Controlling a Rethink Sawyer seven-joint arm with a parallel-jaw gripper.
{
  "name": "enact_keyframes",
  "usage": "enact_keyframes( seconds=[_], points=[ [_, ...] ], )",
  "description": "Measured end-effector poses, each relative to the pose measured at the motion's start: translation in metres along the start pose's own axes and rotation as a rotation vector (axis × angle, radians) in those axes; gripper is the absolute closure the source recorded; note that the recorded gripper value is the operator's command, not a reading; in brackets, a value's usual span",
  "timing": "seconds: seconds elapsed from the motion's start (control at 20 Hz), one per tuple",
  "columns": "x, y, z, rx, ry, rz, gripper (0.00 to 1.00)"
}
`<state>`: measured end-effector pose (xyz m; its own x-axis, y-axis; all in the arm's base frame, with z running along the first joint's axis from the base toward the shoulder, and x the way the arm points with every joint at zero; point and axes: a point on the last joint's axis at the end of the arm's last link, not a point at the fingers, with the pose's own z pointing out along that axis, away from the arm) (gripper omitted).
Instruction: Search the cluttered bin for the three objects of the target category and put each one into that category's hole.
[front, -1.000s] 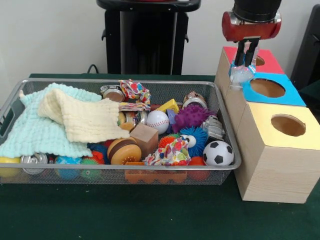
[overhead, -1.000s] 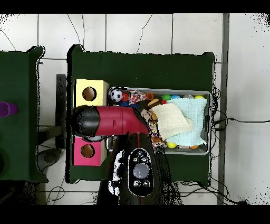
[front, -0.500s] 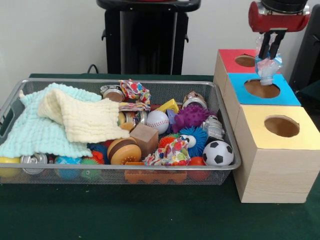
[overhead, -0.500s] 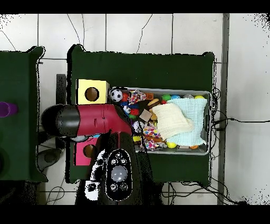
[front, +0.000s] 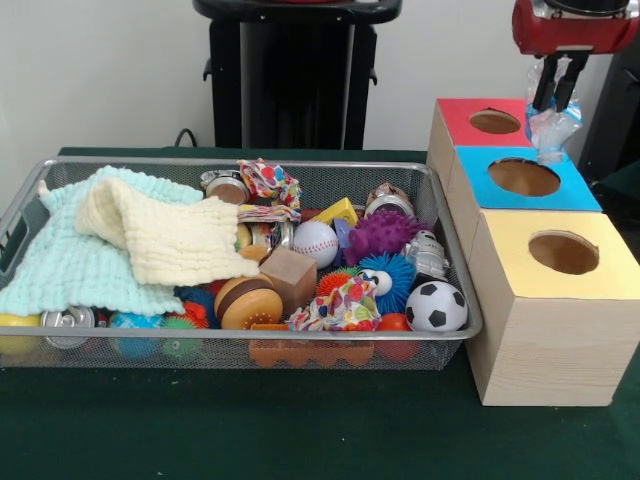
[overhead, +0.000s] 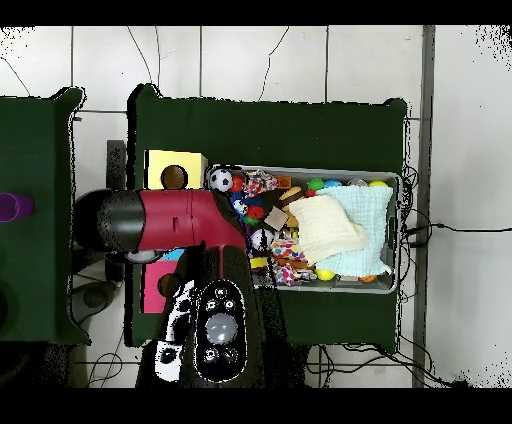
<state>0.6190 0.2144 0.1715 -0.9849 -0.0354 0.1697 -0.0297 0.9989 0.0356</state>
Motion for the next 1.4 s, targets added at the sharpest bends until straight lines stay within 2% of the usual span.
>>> enact_keyframes(
  seconds=[0.85,1.4],
  points=[
    [0.008,0.020,0.002,0.010,0.003,-0.024,1.00],
    [0.011,0.022,0.004,0.025,0.004,-0.025,1.00]
  ],
)
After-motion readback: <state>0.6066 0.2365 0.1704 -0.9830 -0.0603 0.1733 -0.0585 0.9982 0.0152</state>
